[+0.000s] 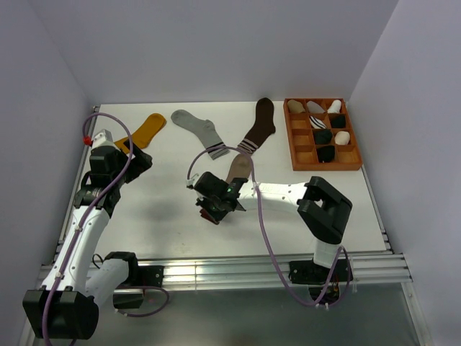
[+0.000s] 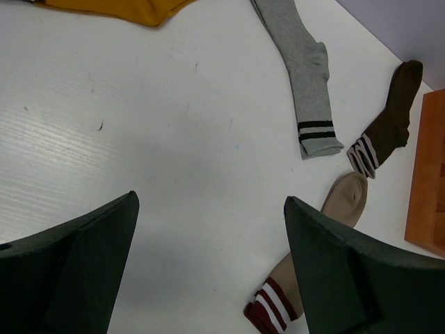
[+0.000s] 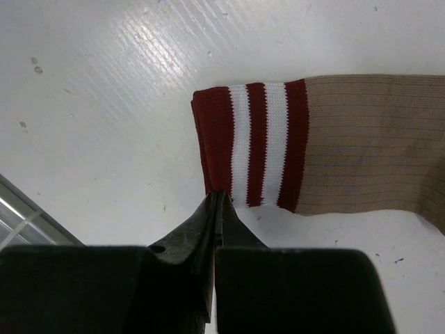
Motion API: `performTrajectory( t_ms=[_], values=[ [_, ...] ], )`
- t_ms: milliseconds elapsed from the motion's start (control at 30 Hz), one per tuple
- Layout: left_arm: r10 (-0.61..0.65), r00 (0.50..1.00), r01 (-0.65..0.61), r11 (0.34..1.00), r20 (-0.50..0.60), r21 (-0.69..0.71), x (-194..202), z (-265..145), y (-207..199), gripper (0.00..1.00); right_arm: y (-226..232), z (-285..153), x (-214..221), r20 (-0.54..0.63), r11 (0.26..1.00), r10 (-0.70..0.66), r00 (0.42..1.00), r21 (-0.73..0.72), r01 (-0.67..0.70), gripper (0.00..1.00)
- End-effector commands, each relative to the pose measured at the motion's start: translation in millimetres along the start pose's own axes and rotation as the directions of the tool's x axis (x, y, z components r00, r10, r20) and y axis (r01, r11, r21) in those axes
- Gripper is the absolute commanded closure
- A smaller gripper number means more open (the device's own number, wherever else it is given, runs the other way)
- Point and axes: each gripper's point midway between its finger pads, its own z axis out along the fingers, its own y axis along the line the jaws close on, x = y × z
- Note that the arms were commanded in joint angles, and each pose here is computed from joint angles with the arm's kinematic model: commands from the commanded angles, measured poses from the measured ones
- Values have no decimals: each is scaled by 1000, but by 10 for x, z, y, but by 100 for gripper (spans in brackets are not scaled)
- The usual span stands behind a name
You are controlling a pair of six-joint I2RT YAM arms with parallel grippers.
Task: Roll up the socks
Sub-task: Roll the sock at the center of the board.
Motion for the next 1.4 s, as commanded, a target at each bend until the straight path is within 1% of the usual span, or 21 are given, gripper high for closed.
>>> performTrajectory(
  t_ms=[0, 267, 333, 467, 500, 567, 667, 700, 733, 767, 800, 833, 933, 1000, 1067, 1133, 1167, 1233, 1267, 1300, 1367],
  values=[
    [12, 1000, -13, 1000, 11, 25, -44, 9, -43, 9, 55, -225, -169, 65, 1000, -29, 997, -7, 29, 100],
    [13, 1000, -13, 999, 5, 31, -33, 13, -46, 9, 41, -36, 88, -16, 999, -50, 999, -15, 50, 100],
    [14, 1000, -14, 999, 4, 30, -23, 26, -39, 9, 80, 30, 175, -45, 998, -55, 997, -43, 54, 100],
    [-16, 996, 26, 995, -92, 100, 169, 45, -167, 11, 134, 68, 166, -40, 996, -51, 998, -72, 48, 100],
    [-25, 991, 44, 989, -133, 141, 255, 24, -235, 12, 136, 58, 154, -34, 996, -51, 998, -73, 48, 100],
    [-50, 981, 80, 985, -189, 153, 447, 20, -244, 13, 135, 31, 133, -27, 995, -63, 998, -74, 61, 100],
    [-55, 965, 100, 981, -255, 167, 694, -35, -290, 14, 137, 14, 108, -19, 995, -65, 998, -73, 63, 93],
    [-55, 961, 103, 981, -269, 166, 760, -51, -301, 14, 138, -4, 105, -14, 995, -63, 998, -74, 62, 84],
    [-76, 957, 124, 979, -281, 159, 834, -66, -303, 15, 148, -54, 68, 5, 996, -54, 999, -77, 54, 79],
    [-89, 941, 159, 968, -327, 194, 1102, -91, -438, 17, 140, -189, -45, 62, 997, -38, 997, -67, 42, 65],
    [-89, 941, 158, 969, -325, 192, 1102, -89, -436, 17, 143, -189, -61, 68, 997, -38, 997, -68, 43, 65],
    [-75, 933, 157, 965, -351, 210, 1223, -116, -498, 17, 121, -218, -80, 84, 998, -34, 996, -55, 39, 62],
    [-88, 917, 179, 962, -389, 205, 1431, -100, -564, 18, -81, -323, -182, 156, 999, 15, 988, 29, -20, 60],
    [-103, 911, 198, 958, -398, 207, 1498, -85, -632, 18, -281, -384, -222, 190, 990, 82, 978, 95, -102, 60],
    [-84, 909, 191, 955, -407, 229, 1574, -118, -757, 20, -587, -391, -203, 207, 965, 174, 963, 159, -208, 62],
    [-70, 907, 190, 948, -415, 256, 1642, -133, -913, 20, -845, -382, -182, 230, 936, 231, 945, 215, -281, 66],
    [-63, 909, 191, 942, -412, 276, 1628, -142, -1013, 21, -1063, -371, -175, 243, 908, 294, 925, 232, -349, 66],
    [-35, 903, 178, 938, -429, 298, 1740, -121, -1160, 22, -1285, -361, -220, 262, 879, 350, 899, 239, -412, 67],
    [-27, 905, 175, 933, -425, 315, 1724, -117, -1270, 22, -1514, -320, -171, 260, 844, 399, 879, 271, -463, 67],
    [-5, 898, 154, 940, -439, 304, 1824, -49, -1290, 23, -1615, -310, -174, 266, 830, 412, 872, 285, -479, 68],
    [52, 893, 119, 931, -447, 346, 1937, -66, -1484, 25, -1745, -234, -213, 267, 819, 428, 863, 288, -495, 70]
  ],
)
